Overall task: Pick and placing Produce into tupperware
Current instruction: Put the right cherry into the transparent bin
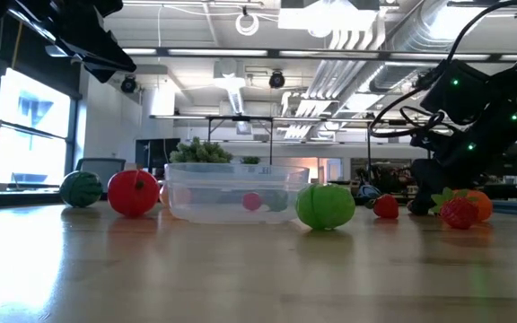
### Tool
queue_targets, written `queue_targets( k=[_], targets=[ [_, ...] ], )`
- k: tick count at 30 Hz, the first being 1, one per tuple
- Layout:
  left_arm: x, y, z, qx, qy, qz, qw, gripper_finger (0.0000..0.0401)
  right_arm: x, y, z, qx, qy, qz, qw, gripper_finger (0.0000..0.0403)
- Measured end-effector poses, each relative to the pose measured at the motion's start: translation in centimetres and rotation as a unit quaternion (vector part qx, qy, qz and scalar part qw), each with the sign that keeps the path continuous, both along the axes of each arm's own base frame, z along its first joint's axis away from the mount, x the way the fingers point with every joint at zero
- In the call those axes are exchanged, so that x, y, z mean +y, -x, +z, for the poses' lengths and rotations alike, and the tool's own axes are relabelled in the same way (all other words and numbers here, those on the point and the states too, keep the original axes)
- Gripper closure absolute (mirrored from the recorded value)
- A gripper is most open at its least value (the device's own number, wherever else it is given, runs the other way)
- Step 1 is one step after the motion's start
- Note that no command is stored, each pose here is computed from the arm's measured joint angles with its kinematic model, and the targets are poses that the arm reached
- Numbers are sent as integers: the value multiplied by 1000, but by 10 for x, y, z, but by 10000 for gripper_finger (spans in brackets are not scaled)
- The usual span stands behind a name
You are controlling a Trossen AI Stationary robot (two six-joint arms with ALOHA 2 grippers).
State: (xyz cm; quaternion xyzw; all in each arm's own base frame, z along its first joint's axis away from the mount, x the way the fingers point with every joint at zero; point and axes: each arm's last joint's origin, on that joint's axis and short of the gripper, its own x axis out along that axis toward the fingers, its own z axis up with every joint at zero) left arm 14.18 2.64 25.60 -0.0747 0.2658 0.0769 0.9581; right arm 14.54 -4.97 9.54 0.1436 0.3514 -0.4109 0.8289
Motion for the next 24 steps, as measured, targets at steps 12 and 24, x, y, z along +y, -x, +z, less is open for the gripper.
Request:
queue_targets(
  k=[12, 24],
  targets=[
    [0, 0, 0, 0, 0, 0, 1000, 350, -1, -2, 2, -12, 17, -12, 1000, 331],
    [0, 0, 0, 0, 0, 0, 1000, 350, -2, -11, 26, -97, 39, 27, 994, 331]
  ],
)
